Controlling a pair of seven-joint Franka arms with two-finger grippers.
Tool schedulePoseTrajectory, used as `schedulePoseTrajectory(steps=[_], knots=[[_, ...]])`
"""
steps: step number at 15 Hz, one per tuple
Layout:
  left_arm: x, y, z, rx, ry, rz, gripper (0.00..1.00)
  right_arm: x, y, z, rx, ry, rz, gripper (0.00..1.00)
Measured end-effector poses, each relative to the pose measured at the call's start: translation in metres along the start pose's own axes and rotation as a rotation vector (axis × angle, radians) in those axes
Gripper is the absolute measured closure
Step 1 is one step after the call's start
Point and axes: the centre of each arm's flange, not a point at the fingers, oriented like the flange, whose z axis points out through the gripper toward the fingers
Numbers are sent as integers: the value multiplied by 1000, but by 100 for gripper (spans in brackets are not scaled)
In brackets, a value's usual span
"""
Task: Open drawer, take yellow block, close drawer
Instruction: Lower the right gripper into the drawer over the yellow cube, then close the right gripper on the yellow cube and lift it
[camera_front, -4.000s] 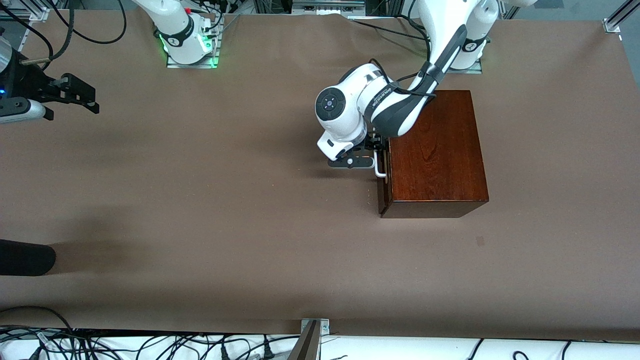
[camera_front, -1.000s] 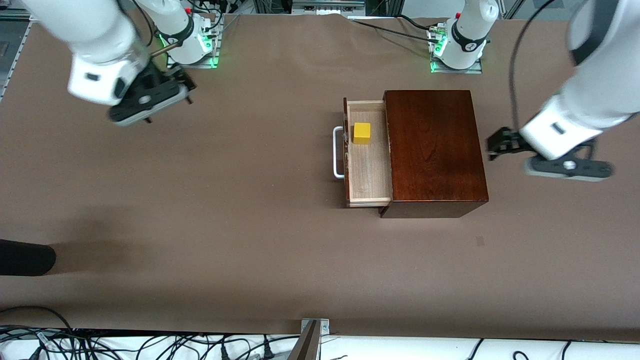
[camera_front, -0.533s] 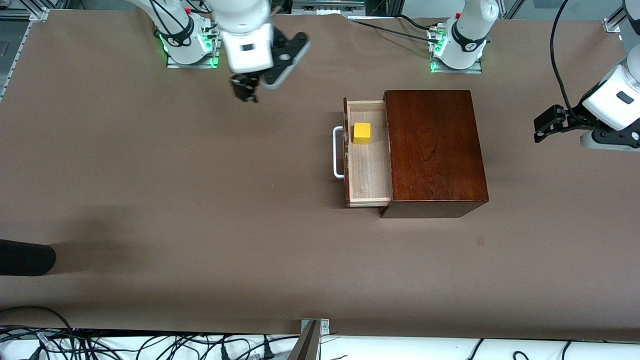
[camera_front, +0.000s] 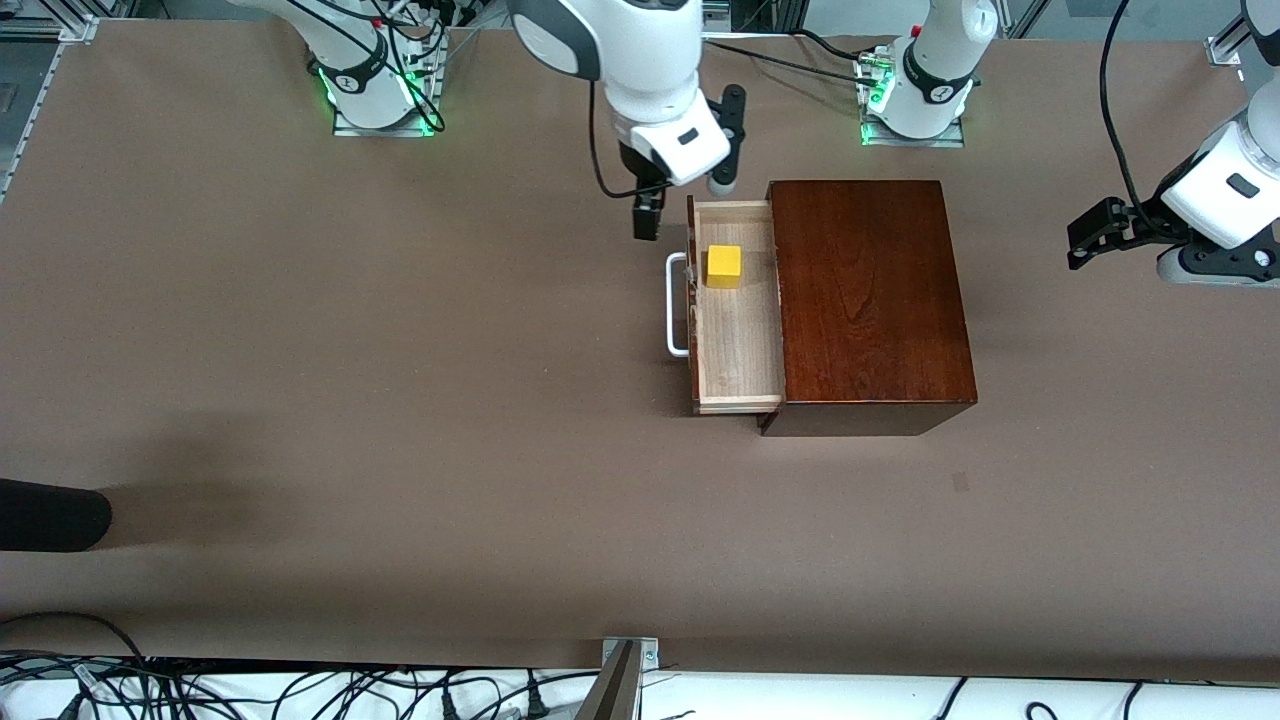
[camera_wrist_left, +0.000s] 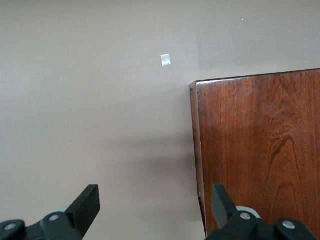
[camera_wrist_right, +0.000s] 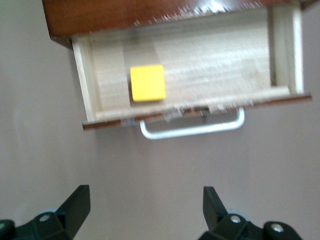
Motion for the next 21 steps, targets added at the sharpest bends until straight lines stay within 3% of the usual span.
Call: schedulePoseTrajectory(steps=[8, 21], knots=[[0, 4, 0, 0, 1, 6, 0, 68, -23, 73, -38, 54, -99, 0], [0, 5, -1, 0, 2, 9, 0, 79, -23, 147, -43, 2, -131, 0]])
